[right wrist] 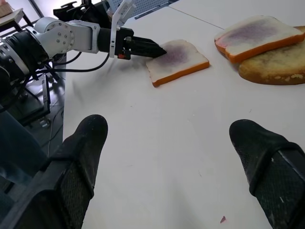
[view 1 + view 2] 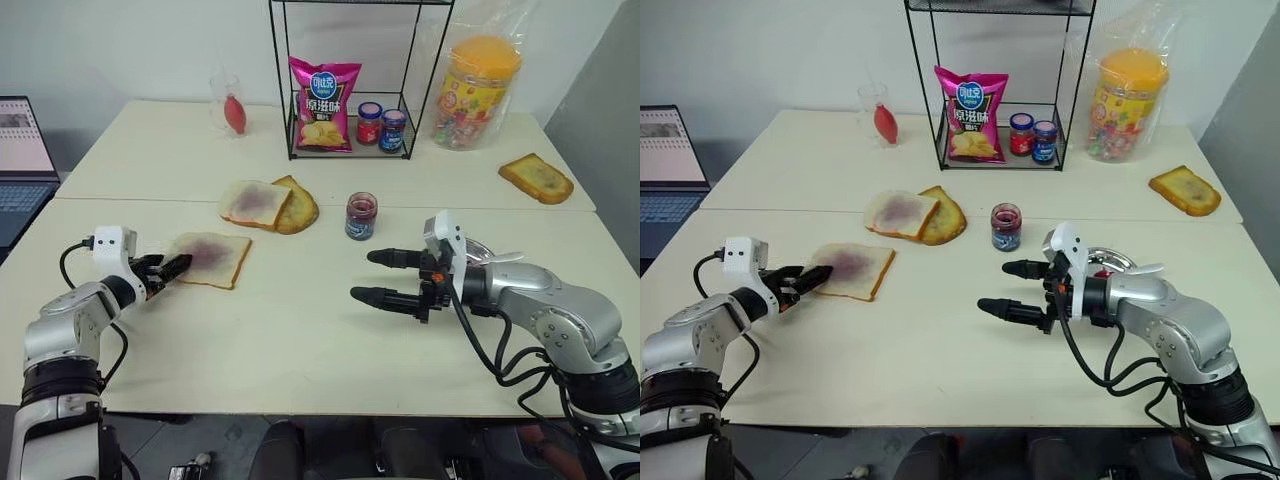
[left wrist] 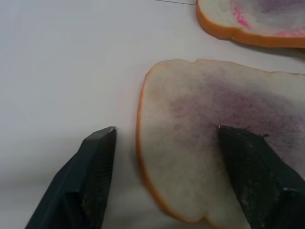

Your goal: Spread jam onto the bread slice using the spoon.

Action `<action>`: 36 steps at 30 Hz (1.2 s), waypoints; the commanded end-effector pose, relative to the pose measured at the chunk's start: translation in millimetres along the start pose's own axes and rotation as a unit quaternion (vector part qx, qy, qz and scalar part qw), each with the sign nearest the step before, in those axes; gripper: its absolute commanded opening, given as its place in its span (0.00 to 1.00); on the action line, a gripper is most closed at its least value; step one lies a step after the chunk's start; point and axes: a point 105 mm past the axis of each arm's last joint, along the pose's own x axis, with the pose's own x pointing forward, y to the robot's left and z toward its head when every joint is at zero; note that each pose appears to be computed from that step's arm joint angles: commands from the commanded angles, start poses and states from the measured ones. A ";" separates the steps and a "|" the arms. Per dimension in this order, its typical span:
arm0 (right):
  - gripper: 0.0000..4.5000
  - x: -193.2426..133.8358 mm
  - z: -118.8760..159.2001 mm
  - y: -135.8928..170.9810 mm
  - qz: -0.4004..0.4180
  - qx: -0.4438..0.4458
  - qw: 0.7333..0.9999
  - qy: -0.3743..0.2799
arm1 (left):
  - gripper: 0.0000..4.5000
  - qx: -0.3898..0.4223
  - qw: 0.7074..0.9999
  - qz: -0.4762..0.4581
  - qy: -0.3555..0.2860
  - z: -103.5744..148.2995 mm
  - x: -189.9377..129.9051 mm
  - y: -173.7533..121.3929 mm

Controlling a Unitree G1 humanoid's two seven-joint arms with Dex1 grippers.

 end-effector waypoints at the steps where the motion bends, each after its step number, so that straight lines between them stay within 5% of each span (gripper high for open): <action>1: 1.00 1.8 14.1 5.7 0.010 -0.020 1.000 -0.018 | 0.54 -0.002 0.999 -0.014 0.031 -15.8 0.4 -3.9; 11: 1.00 2.7 14.3 4.1 0.001 -0.021 0.999 -0.025 | 0.10 0.006 1.000 -0.012 0.022 -9.9 1.4 -0.3; 17: 1.00 -3.7 10.5 -0.1 -0.018 -0.017 0.999 -0.027 | 0.00 0.021 1.000 -0.014 -0.004 9.0 -3.7 -0.7; 22: 1.00 -19.6 8.3 5.7 -0.027 0.002 0.999 -0.026 | 0.00 0.051 0.988 -0.140 -0.032 49.2 -17.9 -51.1; 26: 1.00 -36.4 1.4 19.5 -0.021 0.024 0.999 -0.007 | 0.00 0.106 0.939 -0.327 0.000 70.4 -46.0 -126.1; 30: 1.00 -44.5 -3.5 31.8 -0.005 0.046 0.999 0.009 | 0.00 0.137 0.887 -0.438 0.044 60.3 -49.3 -182.5; 36: 1.00 -47.6 -10.3 32.2 -0.021 0.059 0.998 0.018 | 0.00 0.207 0.849 -0.479 0.084 24.7 -13.0 -221.4</action>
